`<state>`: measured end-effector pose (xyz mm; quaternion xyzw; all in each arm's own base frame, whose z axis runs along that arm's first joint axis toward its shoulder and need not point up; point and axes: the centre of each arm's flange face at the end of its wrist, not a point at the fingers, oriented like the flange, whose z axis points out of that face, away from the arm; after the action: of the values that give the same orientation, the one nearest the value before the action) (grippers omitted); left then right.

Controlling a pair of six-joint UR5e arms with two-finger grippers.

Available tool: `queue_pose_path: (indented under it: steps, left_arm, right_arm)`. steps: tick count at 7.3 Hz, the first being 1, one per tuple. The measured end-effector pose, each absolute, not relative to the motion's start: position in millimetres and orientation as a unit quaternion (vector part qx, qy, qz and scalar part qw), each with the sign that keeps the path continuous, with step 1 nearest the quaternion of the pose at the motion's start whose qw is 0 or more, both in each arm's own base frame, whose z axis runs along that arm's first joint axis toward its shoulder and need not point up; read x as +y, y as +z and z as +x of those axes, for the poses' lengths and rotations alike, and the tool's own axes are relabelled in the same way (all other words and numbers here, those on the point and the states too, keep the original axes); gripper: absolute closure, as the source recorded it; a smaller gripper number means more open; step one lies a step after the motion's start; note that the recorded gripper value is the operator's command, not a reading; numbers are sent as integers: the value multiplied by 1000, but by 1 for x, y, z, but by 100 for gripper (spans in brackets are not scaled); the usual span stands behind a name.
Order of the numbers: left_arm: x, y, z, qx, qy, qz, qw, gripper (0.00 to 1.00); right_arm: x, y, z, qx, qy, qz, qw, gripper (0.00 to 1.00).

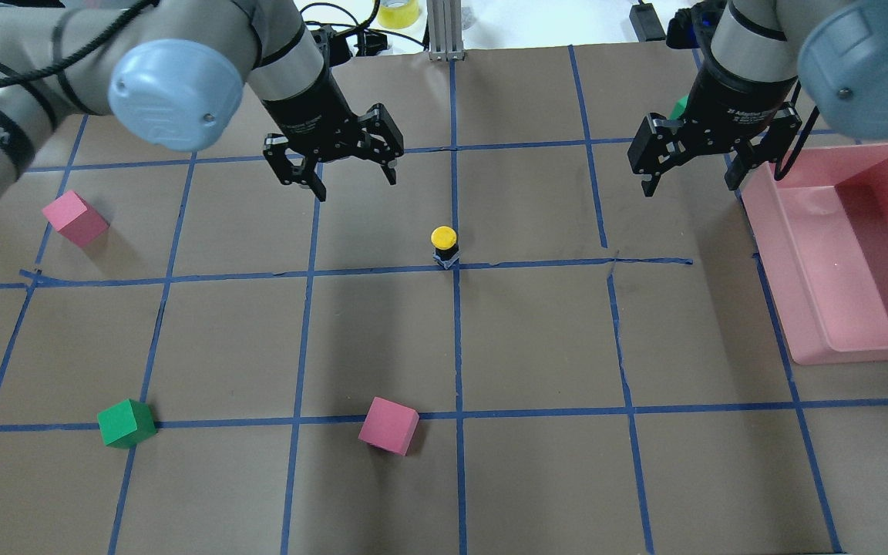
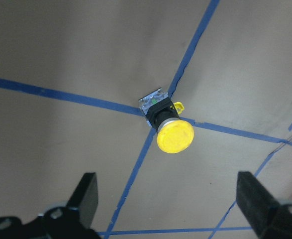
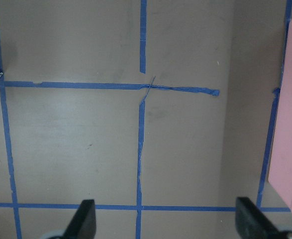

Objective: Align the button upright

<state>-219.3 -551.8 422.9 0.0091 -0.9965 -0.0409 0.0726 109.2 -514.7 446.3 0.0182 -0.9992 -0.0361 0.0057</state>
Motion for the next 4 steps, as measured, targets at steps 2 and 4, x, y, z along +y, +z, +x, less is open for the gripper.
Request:
queue_pose_path:
  steps: [2,4]
  left_arm:
    - [-523,479,-186,-999,0,-48,22,5]
    - [-523,495,-135,-998,13,-57,11,4]
  right_arm:
    - [-515,446,110,-999,-37,19,2,0]
    - [-516,446,109,-999,-36,21,3,0]
